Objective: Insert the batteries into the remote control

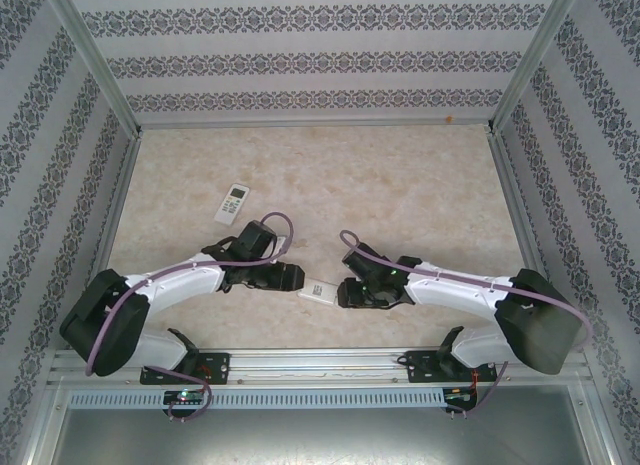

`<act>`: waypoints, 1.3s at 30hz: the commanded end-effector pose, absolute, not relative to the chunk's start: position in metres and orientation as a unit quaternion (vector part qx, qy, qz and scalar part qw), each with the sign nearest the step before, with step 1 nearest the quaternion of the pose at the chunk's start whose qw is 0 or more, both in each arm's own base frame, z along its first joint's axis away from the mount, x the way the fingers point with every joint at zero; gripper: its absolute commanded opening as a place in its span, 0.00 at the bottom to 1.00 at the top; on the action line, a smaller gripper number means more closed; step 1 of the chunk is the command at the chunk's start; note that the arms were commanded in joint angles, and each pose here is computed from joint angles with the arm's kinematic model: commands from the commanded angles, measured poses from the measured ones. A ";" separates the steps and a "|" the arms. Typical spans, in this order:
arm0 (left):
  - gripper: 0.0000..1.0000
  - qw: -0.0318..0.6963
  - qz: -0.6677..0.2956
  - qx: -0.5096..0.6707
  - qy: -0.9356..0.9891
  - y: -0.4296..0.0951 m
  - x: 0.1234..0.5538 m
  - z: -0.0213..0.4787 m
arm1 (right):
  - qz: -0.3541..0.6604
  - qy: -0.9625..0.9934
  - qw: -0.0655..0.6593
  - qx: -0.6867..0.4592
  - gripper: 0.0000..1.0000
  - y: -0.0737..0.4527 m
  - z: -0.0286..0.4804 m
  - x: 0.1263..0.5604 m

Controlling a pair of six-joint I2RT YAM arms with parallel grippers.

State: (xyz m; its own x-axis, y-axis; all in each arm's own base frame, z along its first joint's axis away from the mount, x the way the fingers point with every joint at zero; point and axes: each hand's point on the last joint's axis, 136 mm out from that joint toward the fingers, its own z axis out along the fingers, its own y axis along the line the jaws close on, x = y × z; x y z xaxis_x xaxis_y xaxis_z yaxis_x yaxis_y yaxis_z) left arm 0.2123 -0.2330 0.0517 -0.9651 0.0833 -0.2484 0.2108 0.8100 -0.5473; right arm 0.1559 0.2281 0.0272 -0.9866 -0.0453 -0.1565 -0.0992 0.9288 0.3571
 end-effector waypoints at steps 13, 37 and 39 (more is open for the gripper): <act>0.59 0.089 -0.308 0.065 0.945 -0.258 0.200 0.031 | 0.089 0.994 0.048 -0.027 0.39 0.219 0.004 0.138; 0.51 0.122 -0.387 0.116 0.907 -0.294 0.215 0.048 | 0.198 0.973 0.110 0.044 0.30 0.247 0.028 0.158; 0.50 0.128 -0.398 0.099 0.903 -0.296 0.217 0.049 | 0.208 0.970 0.120 0.039 0.31 0.254 0.034 0.164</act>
